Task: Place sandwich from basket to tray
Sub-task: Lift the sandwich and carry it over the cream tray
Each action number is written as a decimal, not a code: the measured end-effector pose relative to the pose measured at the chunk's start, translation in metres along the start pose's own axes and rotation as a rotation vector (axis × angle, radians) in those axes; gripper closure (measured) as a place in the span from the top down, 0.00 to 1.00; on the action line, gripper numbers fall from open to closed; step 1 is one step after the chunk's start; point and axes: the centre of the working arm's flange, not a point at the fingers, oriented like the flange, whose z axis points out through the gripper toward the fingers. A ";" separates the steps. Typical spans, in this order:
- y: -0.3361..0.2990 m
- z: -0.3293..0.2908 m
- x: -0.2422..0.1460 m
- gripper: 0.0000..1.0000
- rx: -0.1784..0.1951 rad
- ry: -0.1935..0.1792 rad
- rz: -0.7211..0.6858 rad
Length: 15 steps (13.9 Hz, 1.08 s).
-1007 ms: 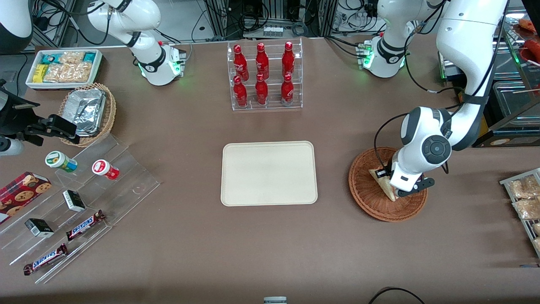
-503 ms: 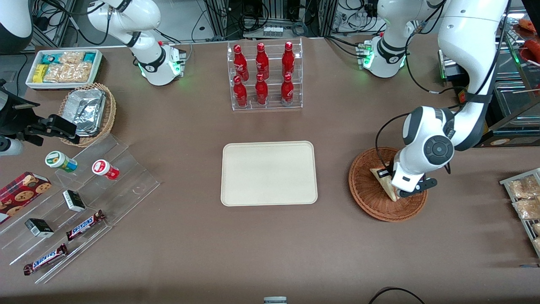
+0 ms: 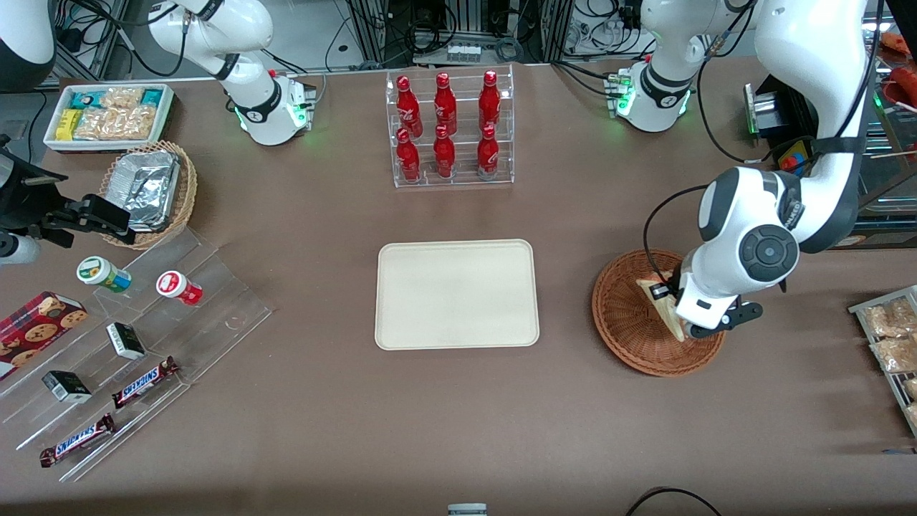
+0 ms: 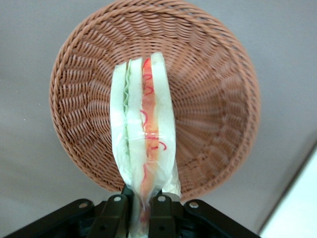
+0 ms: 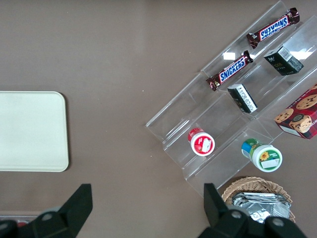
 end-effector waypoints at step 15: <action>0.209 0.011 -0.149 0.15 0.043 0.033 0.457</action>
